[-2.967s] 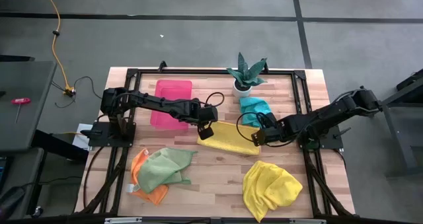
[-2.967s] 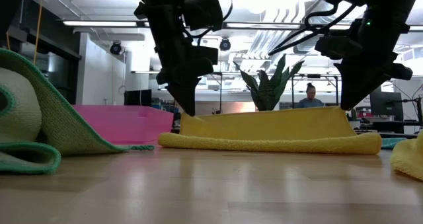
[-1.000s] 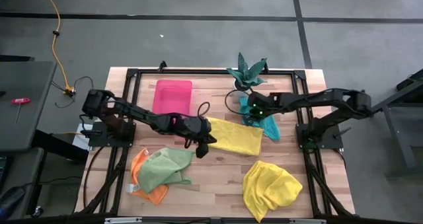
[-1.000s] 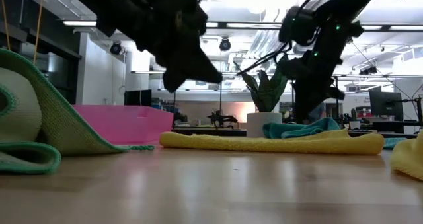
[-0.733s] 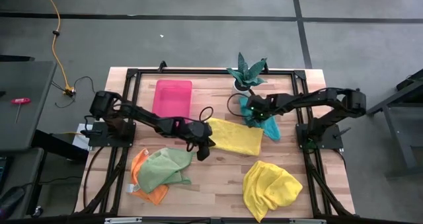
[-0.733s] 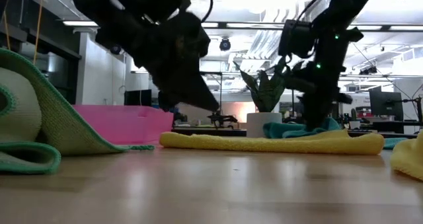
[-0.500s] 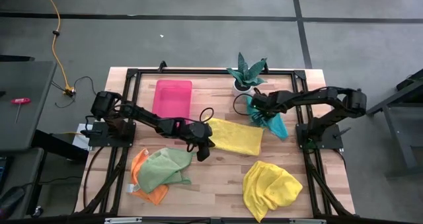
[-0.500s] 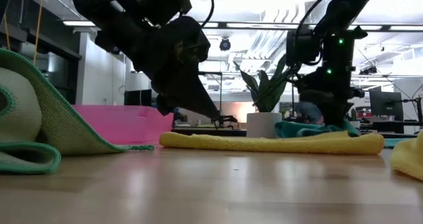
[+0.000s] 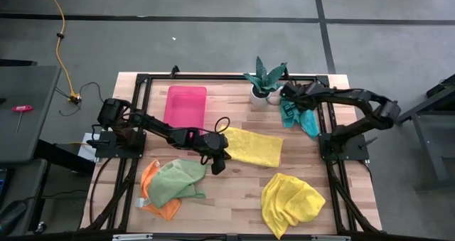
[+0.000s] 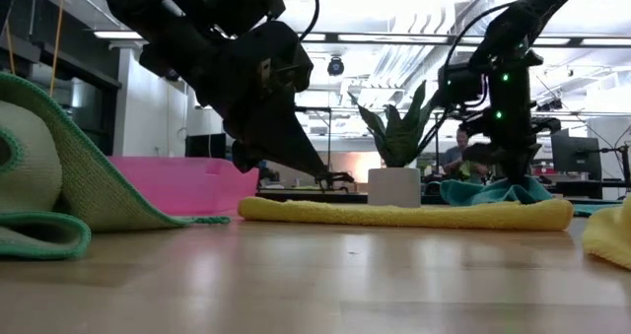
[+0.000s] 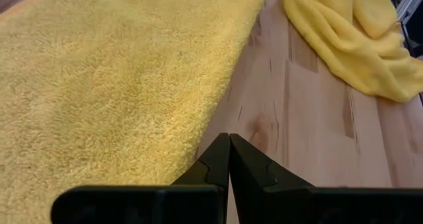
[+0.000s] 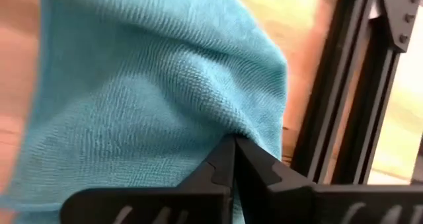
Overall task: Fold microfiber towels
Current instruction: Fold the top yellow microfiber towel
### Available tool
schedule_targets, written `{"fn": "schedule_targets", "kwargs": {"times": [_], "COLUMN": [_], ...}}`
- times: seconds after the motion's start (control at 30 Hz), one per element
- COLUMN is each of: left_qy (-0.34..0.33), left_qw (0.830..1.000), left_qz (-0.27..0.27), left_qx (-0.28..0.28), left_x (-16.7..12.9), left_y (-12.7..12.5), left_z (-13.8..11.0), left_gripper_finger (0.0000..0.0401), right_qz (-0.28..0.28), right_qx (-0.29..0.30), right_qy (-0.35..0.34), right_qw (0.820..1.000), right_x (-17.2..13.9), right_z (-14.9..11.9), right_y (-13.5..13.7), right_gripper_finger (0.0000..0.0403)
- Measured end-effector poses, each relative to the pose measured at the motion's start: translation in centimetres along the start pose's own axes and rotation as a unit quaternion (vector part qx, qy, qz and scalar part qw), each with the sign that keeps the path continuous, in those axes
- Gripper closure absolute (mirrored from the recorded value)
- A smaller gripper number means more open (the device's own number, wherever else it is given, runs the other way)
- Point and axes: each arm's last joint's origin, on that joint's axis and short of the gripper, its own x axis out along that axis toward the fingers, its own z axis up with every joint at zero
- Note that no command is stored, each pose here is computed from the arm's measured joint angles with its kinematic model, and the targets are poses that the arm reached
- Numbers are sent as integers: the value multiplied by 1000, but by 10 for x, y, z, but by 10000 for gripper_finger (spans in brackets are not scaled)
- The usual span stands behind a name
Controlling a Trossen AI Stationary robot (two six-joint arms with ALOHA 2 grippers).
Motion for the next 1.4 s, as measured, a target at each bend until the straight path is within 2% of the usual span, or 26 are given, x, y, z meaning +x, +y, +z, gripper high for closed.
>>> {"fn": "schedule_targets", "kwargs": {"times": [0.13,0.23,0.33,0.47,0.53,0.6,0.67,0.8,0.9,0.97,1.07,1.17,1.27,1.4], "left_qy": [-1,-18,-47,-111,-143,-167,-190,-218,-222,-219,-207,-196,-188,-183], "left_qw": [1000,1000,997,990,984,980,976,971,970,971,974,976,977,978], "left_qz": [0,-21,-46,-59,-58,-54,-40,-9,9,20,32,36,37,38], "left_qx": [1,12,34,70,88,98,102,98,94,92,90,89,90,90], "left_x": [-2,-11,-30,-71,-96,-119,-141,-176,-193,-200,-206,-206,-206,-203], "left_y": [0,0,0,-1,-2,-1,0,1,1,1,3,4,4,4], "left_z": [1,12,28,53,64,70,74,75,71,68,64,61,60,60], "left_gripper_finger": [401,401,401,401,401,401,401,401,401,401,401,401,401,401], "right_qz": [65,156,273,421,472,499,507,492,458,425,368,320,288,264], "right_qx": [31,69,80,73,70,58,38,-12,-50,-55,-36,14,76,114], "right_qy": [-38,-69,-99,-123,-114,-89,-60,1,51,83,114,128,131,141], "right_qw": [997,983,953,895,872,860,859,870,886,900,922,939,946,947], "right_x": [-27,-52,-79,-108,-118,-123,-124,-122,-115,-110,-102,-97,-93,-86], "right_z": [-4,-12,-21,-31,-35,-41,-48,-63,-77,-86,-100,-109,-116,-122], "right_y": [-12,-20,-23,-22,-20,-14,-4,23,44,55,68,77,86,99], "right_gripper_finger": [403,403,403,403,402,394,378,327,288,269,247,235,232,232]}}
